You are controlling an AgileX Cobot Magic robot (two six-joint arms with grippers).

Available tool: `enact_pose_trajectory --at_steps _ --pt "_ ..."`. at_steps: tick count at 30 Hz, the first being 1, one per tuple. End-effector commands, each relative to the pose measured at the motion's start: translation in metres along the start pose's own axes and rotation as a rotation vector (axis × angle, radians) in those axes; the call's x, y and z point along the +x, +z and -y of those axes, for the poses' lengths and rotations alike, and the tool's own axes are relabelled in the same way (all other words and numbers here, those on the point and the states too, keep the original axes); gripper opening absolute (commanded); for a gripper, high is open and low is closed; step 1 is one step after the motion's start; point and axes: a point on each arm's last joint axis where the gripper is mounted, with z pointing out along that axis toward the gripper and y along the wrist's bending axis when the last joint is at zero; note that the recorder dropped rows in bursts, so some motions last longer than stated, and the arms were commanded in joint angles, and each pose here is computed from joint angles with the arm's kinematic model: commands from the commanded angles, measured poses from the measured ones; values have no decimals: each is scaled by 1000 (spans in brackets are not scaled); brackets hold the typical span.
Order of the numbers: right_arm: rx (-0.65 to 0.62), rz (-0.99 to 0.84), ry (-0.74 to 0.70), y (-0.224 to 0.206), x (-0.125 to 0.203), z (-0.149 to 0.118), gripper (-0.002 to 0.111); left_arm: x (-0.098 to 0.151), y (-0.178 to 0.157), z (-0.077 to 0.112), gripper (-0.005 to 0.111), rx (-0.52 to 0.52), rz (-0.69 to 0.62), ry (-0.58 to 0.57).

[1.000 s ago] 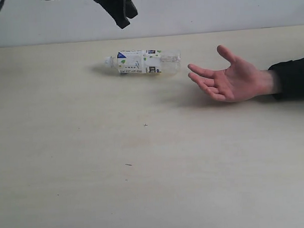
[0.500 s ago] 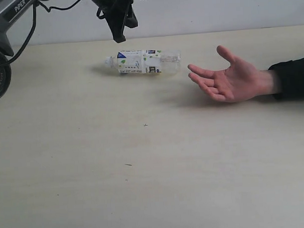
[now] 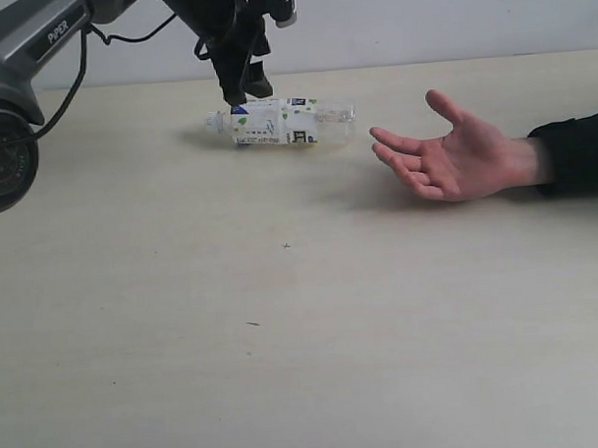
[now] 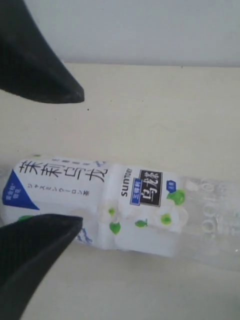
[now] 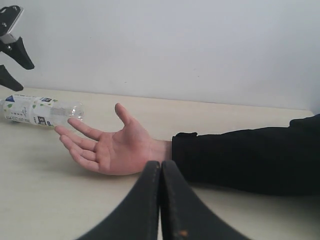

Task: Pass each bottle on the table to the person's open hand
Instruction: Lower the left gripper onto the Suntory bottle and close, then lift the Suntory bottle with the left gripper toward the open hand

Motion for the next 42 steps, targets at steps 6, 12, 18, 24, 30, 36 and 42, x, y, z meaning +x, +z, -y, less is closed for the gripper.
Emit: enact_pose_trajectory --at_steps 6,12,18,24,30,36,42 --pt "-8 5 8 0 0 -1 0 6 11 3 78 12 -19 -48" --pt "-12 4 15 0 1 -1 0 9 21 8 78 38 -30 -44" --pt "-13 3 16 0 1 -1 0 10 32 11 78 29 -44 -31" --pt "-13 3 14 0 1 -1 0 10 40 14 78 28 -43 -22" --pt "-13 3 17 0 1 -1 0 18 58 24 78 67 -78 -15" --pt "-13 3 17 0 1 -1 0 17 63 29 72 91 -84 -22" --pt "-13 3 15 0 1 -1 0 12 44 25 1 116 -104 -101"
